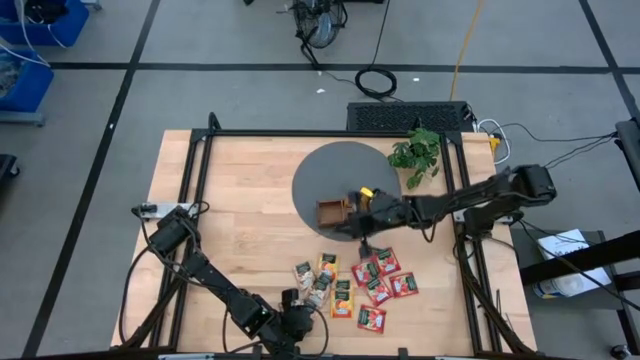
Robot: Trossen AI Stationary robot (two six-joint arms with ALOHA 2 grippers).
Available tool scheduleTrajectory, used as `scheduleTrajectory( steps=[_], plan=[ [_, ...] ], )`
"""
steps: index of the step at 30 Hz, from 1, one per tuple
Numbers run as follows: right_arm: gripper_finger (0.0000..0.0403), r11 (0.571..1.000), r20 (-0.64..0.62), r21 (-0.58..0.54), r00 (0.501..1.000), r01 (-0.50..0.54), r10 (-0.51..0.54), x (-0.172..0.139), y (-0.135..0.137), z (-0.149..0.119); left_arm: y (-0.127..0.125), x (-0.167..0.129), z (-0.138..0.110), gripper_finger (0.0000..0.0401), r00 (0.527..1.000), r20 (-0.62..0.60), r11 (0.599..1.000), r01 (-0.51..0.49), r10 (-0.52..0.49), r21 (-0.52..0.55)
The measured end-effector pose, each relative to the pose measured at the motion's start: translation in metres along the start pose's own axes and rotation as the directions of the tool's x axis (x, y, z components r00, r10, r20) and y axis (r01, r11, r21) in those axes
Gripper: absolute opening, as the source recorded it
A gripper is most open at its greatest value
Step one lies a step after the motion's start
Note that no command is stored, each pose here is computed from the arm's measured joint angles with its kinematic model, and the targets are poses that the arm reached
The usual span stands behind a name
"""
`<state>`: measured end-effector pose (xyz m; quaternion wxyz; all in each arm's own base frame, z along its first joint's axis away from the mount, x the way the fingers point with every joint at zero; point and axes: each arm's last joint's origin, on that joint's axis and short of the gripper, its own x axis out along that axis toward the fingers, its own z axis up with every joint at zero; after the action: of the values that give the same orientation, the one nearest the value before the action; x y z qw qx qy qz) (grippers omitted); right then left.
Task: Pick & Place Tea
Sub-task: Put the brown tea bag into the left section of the wooden organizer
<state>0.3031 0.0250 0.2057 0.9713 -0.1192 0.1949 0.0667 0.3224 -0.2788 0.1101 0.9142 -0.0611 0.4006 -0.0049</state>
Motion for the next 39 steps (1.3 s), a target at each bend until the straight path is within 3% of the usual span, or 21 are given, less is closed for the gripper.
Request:
scheduleTrajectory(
  steps=[4,13,33,39],
  plan=[
    [0.0,0.995,0.029,0.037,0.996,0.089,-0.09,-0.004,-0.02,-0.024,0.0,0.0,0.0,0.0113,1.0,0.001,1.0,-0.003,0.003,0.002],
    [0.0,0.985,0.005,0.129,0.993,0.115,-0.116,-0.008,-0.054,-0.051,0.002,0.0,0.001,0.0113,1.0,0.013,1.0,-0.02,0.02,0.022],
    [0.0,0.977,-0.048,0.185,0.994,0.108,-0.101,0.01,-0.064,-0.08,0.003,0.001,0.003,0.0113,1.0,0.017,0.999,-0.025,0.025,0.028],
    [0.0026,0.966,-0.07,0.199,0.985,0.166,-0.155,0.01,-0.065,-0.081,0.003,0.001,0.003,0.0113,1.0,0.018,0.999,-0.024,0.024,0.025]
  ],
)
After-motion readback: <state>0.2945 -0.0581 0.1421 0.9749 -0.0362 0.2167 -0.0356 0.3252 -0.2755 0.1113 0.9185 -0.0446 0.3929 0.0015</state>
